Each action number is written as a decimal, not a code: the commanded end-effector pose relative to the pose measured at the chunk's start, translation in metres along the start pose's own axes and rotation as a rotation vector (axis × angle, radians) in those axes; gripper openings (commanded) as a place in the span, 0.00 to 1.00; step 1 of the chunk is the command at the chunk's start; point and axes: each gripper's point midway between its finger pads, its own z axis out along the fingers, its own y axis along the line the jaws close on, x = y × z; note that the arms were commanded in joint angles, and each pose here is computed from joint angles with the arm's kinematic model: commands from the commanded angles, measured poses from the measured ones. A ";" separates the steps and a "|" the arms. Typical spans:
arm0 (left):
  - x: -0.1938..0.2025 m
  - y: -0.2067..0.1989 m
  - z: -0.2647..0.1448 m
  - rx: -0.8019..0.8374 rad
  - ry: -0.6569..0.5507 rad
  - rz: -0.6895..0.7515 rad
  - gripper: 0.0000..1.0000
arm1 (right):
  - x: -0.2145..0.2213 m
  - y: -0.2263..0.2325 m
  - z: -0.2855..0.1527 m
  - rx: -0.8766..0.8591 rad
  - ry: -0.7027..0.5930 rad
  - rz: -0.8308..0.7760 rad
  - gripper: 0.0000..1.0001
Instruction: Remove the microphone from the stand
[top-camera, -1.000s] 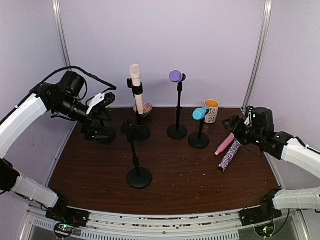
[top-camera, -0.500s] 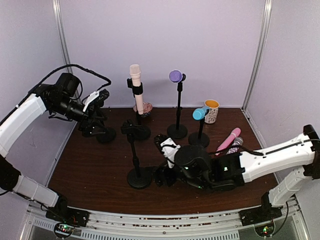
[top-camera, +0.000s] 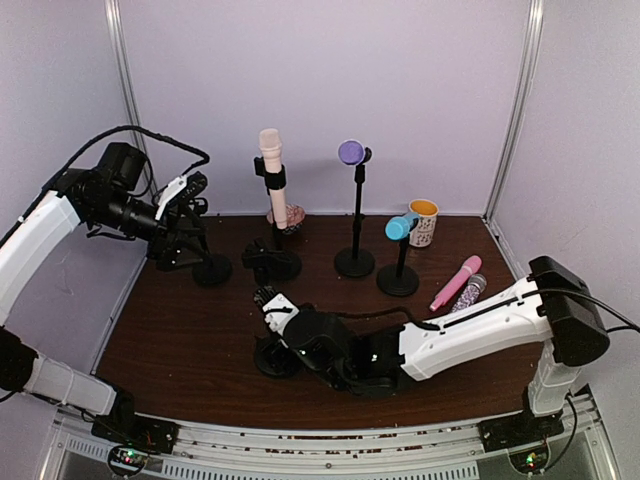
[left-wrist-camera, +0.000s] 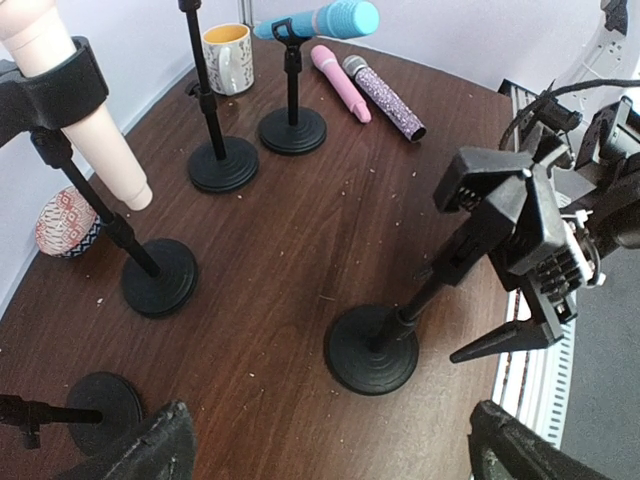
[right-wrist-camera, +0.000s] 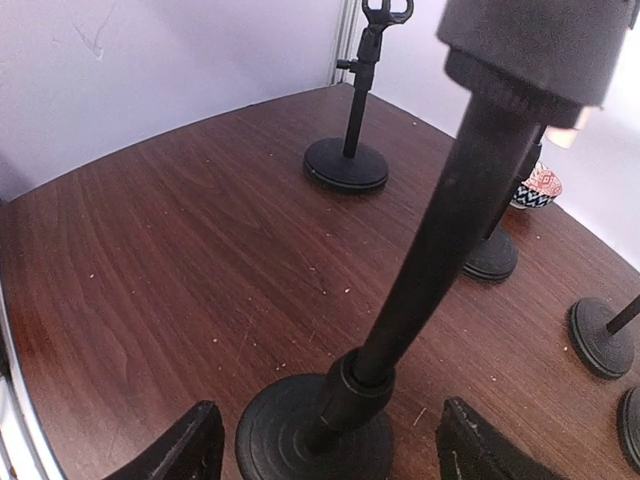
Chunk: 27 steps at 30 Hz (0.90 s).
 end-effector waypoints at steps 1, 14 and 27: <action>-0.003 0.004 -0.002 -0.021 -0.021 0.008 0.98 | -0.018 -0.004 0.013 0.074 -0.073 0.002 0.72; 0.000 0.004 -0.004 -0.029 -0.009 0.015 0.98 | -0.007 -0.011 0.047 0.143 -0.038 0.018 0.41; 0.008 -0.004 0.003 0.020 -0.013 -0.013 0.98 | -0.044 -0.013 0.032 0.094 -0.111 0.057 0.00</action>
